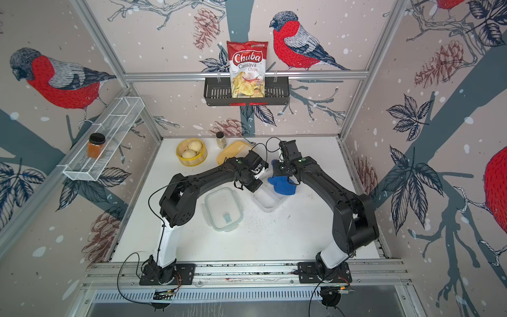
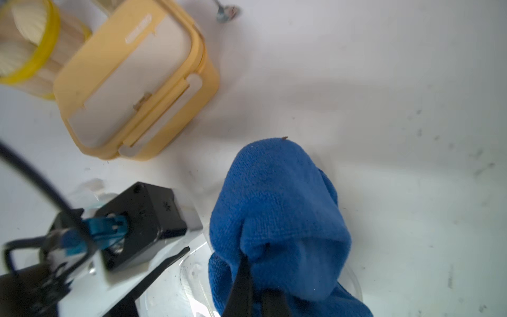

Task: Wipe the insides of the lunch boxes
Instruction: Pick up the lunch box from the center of the board.

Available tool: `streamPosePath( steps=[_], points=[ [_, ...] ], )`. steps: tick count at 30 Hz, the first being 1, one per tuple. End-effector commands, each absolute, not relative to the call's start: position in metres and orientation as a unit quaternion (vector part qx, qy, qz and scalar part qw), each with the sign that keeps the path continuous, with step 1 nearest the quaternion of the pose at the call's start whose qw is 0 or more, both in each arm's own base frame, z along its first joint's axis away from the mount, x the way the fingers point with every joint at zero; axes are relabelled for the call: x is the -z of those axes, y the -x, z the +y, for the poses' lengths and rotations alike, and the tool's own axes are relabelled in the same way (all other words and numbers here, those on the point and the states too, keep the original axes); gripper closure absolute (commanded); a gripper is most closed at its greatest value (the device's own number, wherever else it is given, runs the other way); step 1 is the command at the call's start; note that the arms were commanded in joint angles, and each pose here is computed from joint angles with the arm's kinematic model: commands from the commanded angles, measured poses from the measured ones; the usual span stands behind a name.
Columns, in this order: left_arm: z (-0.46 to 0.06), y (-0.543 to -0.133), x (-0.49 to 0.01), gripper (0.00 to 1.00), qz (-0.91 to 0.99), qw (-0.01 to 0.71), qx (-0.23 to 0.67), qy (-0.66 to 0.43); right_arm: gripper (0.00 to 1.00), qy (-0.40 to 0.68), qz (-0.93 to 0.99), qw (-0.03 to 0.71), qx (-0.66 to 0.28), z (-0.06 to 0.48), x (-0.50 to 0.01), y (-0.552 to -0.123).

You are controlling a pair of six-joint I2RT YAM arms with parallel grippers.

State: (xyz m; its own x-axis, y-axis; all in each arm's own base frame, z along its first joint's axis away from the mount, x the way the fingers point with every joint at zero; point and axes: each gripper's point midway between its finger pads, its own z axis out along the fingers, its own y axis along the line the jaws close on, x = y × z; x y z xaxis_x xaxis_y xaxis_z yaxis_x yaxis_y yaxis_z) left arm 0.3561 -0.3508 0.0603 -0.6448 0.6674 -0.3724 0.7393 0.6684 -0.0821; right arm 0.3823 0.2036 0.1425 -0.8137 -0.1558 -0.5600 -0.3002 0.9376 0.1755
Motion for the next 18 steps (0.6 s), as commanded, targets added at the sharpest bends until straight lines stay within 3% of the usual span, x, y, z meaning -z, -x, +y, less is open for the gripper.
streamPosePath(
  steps=[1, 10, 18],
  points=[
    [-0.352, -0.365, -0.07, 0.96, 0.891, 0.19, 0.116, -0.394, 0.98, 0.156, 0.958, 0.219, -0.102, 0.205, -0.112, -0.364],
    [-0.339, -0.391, -0.084, 0.96, 0.9, 0.248, 0.101, -0.344, 0.98, 0.19, 0.98, 0.067, -0.002, 0.198, -0.023, -0.321],
    [-0.33, -0.406, -0.098, 0.96, 0.899, 0.281, 0.128, -0.311, 0.98, 0.175, 0.984, -0.007, -0.033, 0.21, 0.019, -0.287]
  ],
)
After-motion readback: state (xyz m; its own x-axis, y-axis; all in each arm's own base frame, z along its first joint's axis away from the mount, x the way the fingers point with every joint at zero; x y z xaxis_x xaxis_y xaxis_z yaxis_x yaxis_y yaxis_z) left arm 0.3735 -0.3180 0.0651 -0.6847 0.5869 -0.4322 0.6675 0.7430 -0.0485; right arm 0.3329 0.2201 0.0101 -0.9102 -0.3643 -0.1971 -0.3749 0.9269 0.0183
